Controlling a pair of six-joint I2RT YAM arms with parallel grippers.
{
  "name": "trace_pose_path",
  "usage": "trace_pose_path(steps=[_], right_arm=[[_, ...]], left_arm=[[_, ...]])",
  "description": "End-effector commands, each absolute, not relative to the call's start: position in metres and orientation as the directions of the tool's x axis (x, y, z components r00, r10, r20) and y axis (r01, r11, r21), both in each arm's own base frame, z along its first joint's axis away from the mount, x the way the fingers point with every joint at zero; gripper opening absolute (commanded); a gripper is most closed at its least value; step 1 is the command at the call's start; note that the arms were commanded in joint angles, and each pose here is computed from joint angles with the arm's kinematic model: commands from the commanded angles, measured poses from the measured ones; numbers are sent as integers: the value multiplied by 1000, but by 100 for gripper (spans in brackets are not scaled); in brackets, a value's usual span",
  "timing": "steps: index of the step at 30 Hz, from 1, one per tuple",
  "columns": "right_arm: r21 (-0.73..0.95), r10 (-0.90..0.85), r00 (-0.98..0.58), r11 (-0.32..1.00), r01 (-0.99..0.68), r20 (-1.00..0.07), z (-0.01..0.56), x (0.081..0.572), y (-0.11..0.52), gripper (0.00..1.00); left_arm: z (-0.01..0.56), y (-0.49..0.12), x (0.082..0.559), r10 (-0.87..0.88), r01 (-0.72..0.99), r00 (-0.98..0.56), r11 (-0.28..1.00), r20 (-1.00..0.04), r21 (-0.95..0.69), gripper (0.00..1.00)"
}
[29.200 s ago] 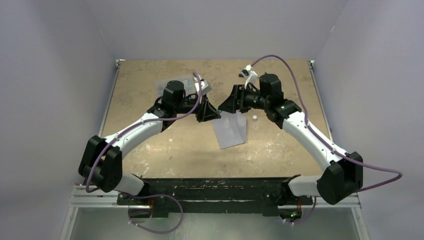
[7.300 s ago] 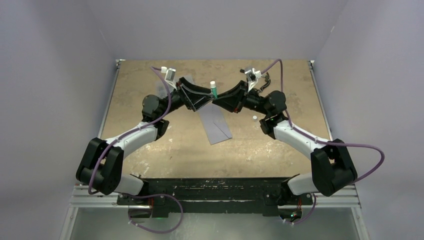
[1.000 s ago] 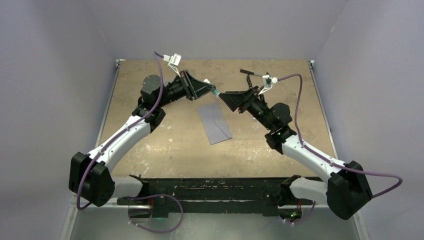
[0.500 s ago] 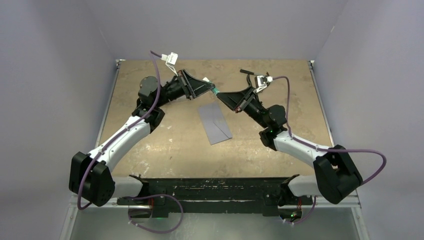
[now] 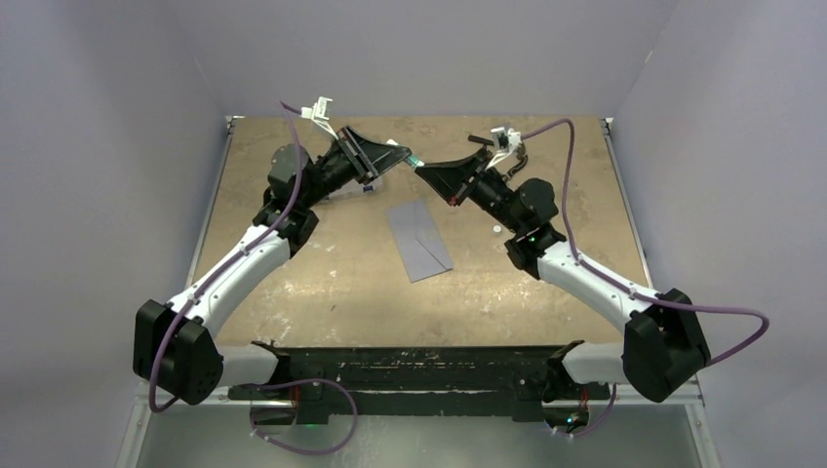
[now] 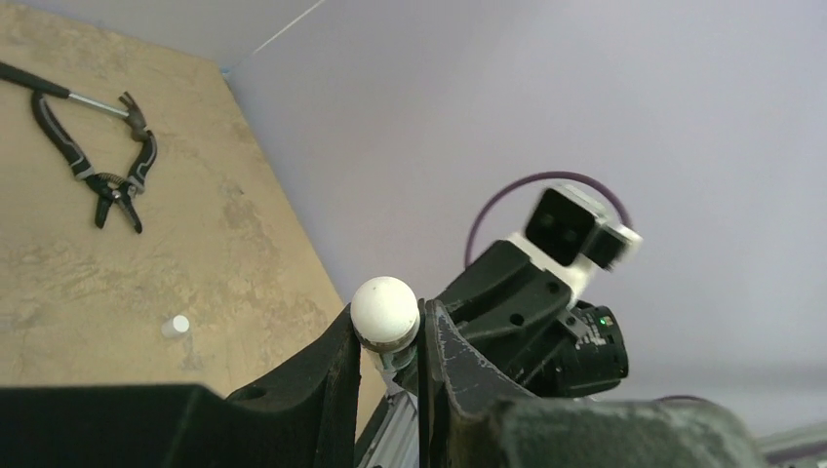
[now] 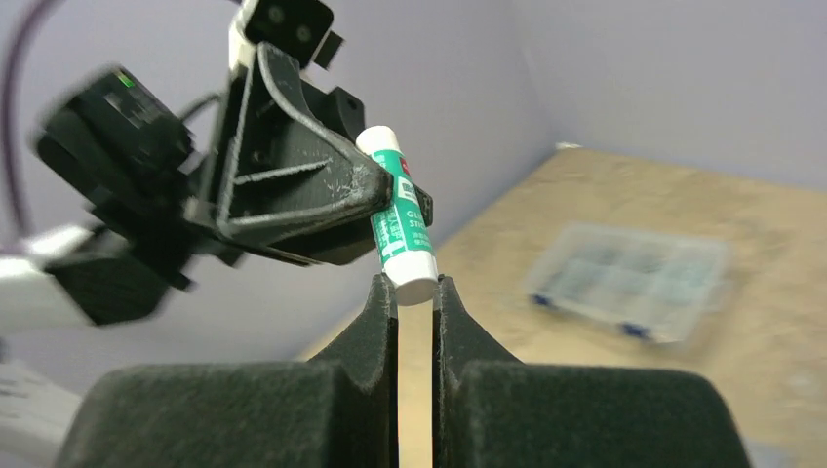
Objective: Place the letter into the envelope and seal it
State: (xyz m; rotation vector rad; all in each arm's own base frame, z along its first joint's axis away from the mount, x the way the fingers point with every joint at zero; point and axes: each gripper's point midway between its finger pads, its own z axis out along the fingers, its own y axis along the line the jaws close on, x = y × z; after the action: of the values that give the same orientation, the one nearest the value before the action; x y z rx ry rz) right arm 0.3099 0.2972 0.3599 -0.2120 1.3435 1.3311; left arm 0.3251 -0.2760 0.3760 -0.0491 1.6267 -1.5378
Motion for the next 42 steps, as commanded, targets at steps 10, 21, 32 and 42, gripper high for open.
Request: trace_pose_path(steps=[10,21,32,42], right_arm=[[-393,-127,592,852,-346,-796,393,334,251,1],[-105,124,245,659,-744,-961,386,291,295,62],[402,457,-214,366,-839,-863,377,202,276,76],[251,295,-145,361,-898,-944,335,196,288,77]], left_arm=[[330,-288,332,-545,257,-764,235,-346,-938,0],[342,-286,331,-344,621,-570,415,-746,-665,0],[340,-281,241,23,994,-48,100,-999,-46,0],[342,-275,187,30,983,-8,-185,-1000,-14,0]])
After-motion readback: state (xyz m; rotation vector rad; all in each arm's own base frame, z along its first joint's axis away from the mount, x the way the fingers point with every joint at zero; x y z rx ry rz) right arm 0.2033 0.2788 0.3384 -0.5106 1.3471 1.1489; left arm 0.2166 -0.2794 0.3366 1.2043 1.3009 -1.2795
